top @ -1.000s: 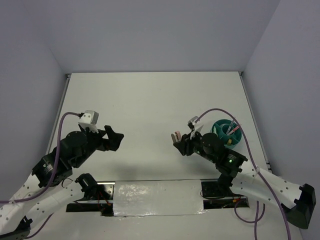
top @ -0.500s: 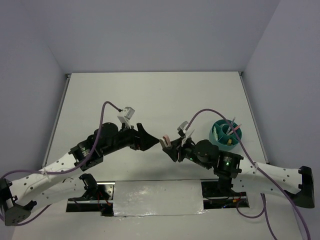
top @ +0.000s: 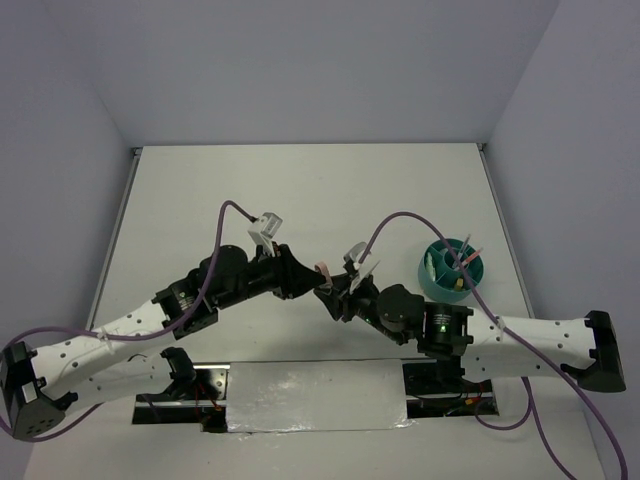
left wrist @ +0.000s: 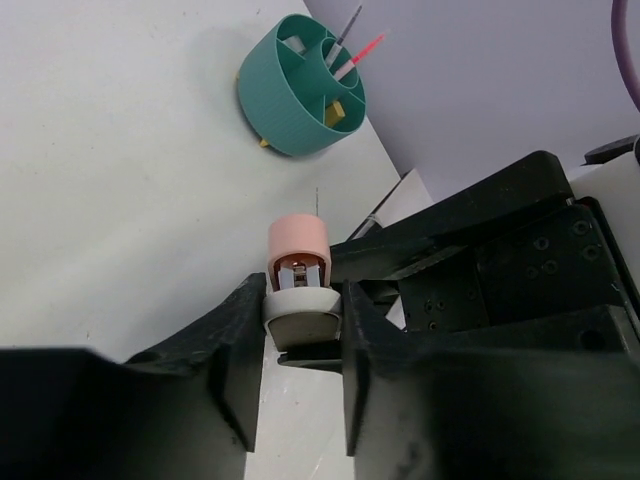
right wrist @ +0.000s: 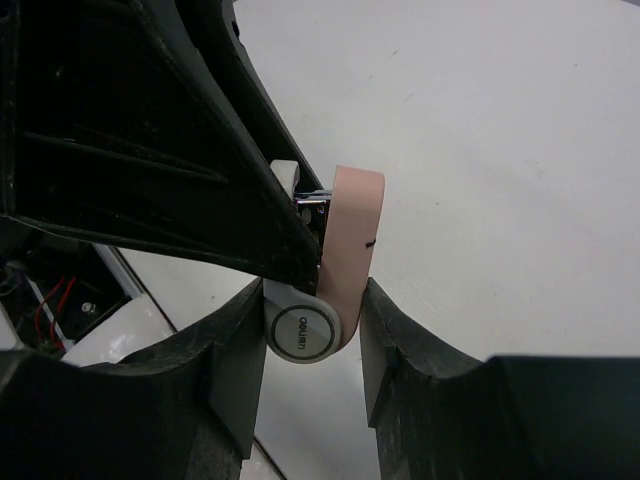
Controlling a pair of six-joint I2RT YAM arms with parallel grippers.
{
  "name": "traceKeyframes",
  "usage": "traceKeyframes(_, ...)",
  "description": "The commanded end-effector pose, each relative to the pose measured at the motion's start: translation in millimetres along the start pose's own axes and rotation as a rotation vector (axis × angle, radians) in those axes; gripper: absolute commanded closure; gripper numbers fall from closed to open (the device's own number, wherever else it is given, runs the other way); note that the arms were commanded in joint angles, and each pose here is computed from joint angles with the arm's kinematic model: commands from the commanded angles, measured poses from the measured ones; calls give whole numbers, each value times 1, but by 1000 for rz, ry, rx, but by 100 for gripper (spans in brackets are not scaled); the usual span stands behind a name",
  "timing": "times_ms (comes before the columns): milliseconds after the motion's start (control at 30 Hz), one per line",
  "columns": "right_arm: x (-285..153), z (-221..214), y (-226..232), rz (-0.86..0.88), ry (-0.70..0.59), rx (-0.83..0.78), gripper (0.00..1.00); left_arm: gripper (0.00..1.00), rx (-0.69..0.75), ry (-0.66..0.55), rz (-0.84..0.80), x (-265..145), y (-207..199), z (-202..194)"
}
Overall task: Sort the stationery into containers
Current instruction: Pick up the stapler from the center of the board, then place the stapler in the storage box.
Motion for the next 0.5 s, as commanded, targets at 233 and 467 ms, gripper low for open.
traceKeyframes(233,-7,33,24,124,-97,50,55,100,61,-68,-36,1,-14,21)
traceKeyframes(467,-40,35,25,289,-40,101,0,100,286,-104,-187,-22,-34,29)
Point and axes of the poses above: each gripper's point midway between its finger pads, its own x axis out along the fingers, its own y axis along the line the jaws close on, z = x × y, the point moved 3 cm from there along -x, back along the fingers, and after that the axes turned 6 degrees about x, right-handed, at the moved point
